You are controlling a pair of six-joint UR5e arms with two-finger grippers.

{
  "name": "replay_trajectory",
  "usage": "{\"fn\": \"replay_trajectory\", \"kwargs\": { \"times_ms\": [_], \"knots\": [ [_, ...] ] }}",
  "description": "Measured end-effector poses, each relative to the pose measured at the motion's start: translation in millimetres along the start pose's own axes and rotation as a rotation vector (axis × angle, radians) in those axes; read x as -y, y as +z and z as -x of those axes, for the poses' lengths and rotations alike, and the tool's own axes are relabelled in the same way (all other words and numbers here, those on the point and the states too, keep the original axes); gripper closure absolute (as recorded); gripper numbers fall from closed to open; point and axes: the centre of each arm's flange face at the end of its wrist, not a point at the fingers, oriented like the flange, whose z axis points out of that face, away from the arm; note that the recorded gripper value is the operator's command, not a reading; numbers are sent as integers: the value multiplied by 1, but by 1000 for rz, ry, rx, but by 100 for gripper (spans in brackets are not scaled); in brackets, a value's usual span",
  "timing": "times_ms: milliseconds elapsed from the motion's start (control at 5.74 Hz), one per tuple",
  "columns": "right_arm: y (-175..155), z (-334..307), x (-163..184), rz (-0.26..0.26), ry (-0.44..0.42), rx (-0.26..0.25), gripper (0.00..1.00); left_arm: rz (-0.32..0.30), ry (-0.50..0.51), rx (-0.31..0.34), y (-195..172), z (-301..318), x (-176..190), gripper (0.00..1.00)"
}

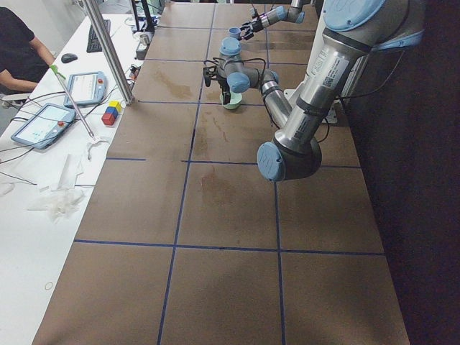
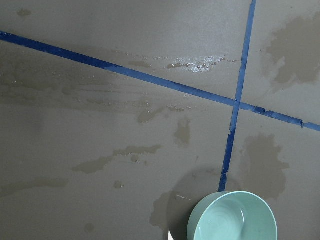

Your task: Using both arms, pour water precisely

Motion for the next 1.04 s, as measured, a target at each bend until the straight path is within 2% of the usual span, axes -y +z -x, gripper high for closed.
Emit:
{"fn": "replay_trajectory", "kwargs": {
  "times_ms": [1045],
  "knots": [
    [13, 1, -21, -1, -2, 2, 0, -1, 2, -4, -6, 6, -3, 0]
  ]
}}
